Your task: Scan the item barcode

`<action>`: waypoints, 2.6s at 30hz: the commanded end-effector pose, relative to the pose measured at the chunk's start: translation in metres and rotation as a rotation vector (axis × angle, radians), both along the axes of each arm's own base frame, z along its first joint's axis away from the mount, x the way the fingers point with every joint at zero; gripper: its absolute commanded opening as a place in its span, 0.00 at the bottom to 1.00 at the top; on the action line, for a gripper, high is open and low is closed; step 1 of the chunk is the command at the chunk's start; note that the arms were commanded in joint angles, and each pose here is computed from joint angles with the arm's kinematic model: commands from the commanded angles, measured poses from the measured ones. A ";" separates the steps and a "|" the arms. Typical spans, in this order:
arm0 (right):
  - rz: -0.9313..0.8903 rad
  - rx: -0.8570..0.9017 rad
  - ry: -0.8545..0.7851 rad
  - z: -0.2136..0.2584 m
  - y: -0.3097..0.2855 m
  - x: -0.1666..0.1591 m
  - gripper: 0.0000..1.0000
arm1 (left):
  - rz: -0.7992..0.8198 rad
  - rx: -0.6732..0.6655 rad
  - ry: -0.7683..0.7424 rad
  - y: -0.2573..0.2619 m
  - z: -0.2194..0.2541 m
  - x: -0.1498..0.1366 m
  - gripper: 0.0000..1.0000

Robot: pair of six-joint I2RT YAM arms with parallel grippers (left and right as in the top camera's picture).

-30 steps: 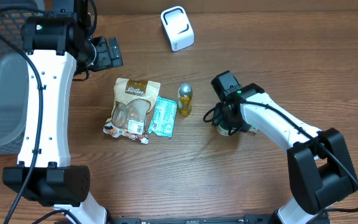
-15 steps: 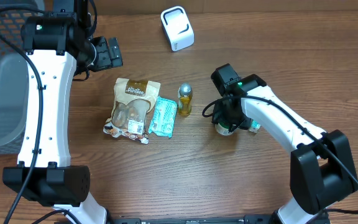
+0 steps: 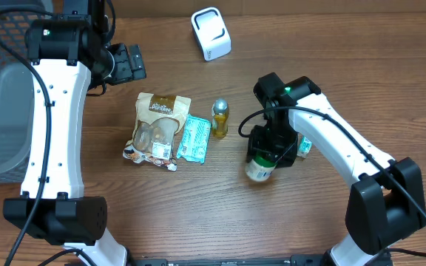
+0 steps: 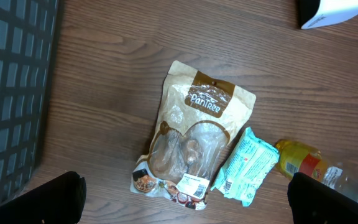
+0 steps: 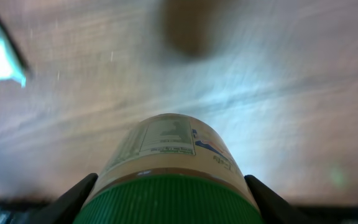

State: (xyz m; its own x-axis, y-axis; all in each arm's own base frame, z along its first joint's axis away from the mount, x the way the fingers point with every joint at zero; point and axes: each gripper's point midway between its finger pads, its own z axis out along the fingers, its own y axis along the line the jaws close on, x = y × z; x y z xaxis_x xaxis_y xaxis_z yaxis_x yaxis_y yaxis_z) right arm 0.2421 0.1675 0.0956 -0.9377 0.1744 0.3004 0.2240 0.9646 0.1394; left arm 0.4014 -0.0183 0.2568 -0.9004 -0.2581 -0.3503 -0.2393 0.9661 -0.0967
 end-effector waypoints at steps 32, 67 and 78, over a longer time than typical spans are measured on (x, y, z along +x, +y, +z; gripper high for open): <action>-0.097 0.402 0.282 0.055 0.061 -0.040 0.46 | -0.015 -0.002 -0.015 -0.002 0.004 0.002 1.00; -0.100 0.407 0.291 0.057 0.062 -0.041 0.47 | -0.015 -0.002 -0.015 -0.002 0.004 0.002 1.00; -0.137 0.513 0.368 0.075 0.075 -0.048 0.46 | -0.015 -0.002 -0.014 -0.002 0.004 0.002 0.99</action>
State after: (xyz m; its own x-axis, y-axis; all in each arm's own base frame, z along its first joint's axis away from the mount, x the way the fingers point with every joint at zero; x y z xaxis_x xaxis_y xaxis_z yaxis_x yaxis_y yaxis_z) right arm 0.1906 0.2335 0.1557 -0.7324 0.0698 0.6773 0.4554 0.7897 0.4111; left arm 0.4014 -0.0183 0.2568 -0.9004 -0.2581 -0.3503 -0.2393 0.9661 -0.0967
